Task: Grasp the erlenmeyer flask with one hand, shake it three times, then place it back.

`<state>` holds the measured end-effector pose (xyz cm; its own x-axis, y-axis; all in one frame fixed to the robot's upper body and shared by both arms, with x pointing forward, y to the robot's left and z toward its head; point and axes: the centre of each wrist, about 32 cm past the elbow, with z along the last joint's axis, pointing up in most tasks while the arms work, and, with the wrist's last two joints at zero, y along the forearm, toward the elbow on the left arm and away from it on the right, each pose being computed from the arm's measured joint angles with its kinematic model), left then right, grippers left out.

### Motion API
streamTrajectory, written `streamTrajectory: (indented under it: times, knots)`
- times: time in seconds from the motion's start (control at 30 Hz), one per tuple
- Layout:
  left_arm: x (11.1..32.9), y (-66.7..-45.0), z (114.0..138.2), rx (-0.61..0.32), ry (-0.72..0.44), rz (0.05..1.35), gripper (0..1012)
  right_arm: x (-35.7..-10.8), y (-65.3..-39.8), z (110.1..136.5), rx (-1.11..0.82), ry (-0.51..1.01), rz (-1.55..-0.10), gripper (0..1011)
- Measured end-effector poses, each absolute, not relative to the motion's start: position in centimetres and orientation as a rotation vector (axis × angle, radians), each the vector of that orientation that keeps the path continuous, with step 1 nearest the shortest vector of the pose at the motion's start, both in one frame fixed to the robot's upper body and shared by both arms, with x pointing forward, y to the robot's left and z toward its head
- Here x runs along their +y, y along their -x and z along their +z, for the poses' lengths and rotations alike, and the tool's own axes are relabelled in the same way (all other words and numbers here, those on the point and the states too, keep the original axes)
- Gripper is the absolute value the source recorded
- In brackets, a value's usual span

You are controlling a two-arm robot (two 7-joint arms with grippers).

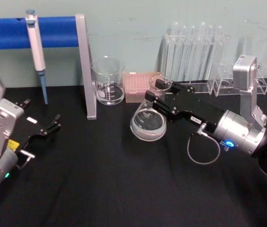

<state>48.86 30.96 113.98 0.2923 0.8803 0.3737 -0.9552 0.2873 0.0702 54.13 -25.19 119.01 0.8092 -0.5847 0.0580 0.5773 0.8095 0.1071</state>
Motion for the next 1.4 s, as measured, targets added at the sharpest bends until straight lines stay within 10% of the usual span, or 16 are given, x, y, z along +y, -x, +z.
streamTrajectory:
  times: [1.4]
  knots:
    - [31.0,-48.9,114.0,-0.285,-0.304,1.248,1001,-26.8,-54.7,114.9,-0.031,0.031,-0.497,457]
